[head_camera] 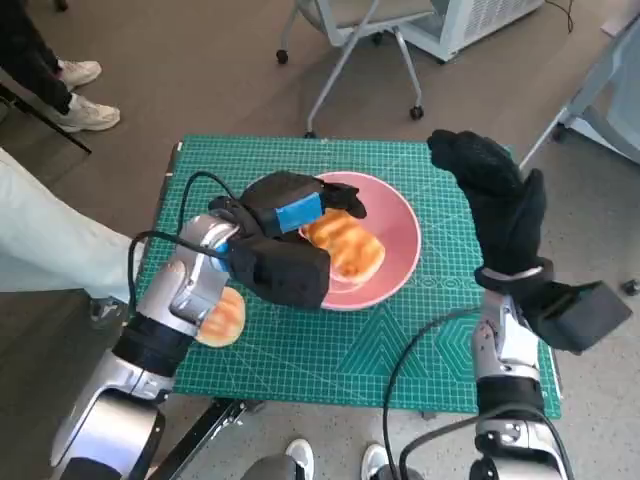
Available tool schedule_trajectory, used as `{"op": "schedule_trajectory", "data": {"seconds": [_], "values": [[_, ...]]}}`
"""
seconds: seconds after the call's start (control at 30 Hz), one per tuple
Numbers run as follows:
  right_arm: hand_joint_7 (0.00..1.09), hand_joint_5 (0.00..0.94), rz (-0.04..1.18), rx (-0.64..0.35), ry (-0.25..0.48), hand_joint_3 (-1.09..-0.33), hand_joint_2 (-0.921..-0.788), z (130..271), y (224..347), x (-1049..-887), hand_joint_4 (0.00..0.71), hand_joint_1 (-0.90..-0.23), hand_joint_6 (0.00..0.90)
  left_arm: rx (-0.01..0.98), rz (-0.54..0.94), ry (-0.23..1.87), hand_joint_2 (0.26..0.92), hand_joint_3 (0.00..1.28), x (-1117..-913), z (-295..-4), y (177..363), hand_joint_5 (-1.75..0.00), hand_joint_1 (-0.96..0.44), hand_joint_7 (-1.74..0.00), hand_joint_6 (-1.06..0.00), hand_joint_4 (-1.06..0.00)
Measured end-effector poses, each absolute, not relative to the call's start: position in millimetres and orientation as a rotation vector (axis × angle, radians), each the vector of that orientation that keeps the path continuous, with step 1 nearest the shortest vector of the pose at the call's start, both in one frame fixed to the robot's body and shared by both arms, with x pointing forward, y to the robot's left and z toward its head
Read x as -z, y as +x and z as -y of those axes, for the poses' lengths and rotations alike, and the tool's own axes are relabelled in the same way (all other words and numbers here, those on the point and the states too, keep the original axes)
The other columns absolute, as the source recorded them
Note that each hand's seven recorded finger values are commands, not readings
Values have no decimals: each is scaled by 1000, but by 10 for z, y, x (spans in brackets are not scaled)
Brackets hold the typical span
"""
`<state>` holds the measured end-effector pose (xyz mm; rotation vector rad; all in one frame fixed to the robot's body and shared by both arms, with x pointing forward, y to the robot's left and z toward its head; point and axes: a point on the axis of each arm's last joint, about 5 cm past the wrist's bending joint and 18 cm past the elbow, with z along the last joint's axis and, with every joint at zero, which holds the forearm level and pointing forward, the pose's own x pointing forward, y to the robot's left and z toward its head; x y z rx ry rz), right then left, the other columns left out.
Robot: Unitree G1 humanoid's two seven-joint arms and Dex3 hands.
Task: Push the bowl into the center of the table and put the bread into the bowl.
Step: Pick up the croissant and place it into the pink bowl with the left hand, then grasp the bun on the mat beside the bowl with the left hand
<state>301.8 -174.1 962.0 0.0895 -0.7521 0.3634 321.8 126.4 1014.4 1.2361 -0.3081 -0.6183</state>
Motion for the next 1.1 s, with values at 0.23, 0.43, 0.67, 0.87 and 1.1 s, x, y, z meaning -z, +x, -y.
{"op": "schedule_trajectory", "data": {"seconds": [0.23,0.43,0.67,0.87,1.1], "values": [[498,2,751,-360,97,-744,-921,1724,3017,-9614,238,-654,131,622,351,1234,806,0,-10215,-1343,3188,-2,-119,-1,-360,-181],[497,2,748,-356,105,-743,-921,1704,3006,-9595,238,-667,133,584,397,1228,799,0,-10350,-1487,3084,-1,-115,-2,-360,-178],[495,1,747,-351,111,-742,-921,1692,2989,-9578,237,-691,133,530,410,1212,785,0,-10454,-1810,2848,0,-119,-4,-367,-173],[495,1,746,-348,111,-742,-921,1699,2983,-9572,237,-688,133,459,398,1203,774,0,-10533,-2144,2631,-1,-115,-6,-372,-175],[494,1,743,-346,113,-742,-921,1702,2983,-9567,238,-680,133,402,369,1230,748,0,-10534,-2382,2400,-4,6,-12,-390,-185]]}}
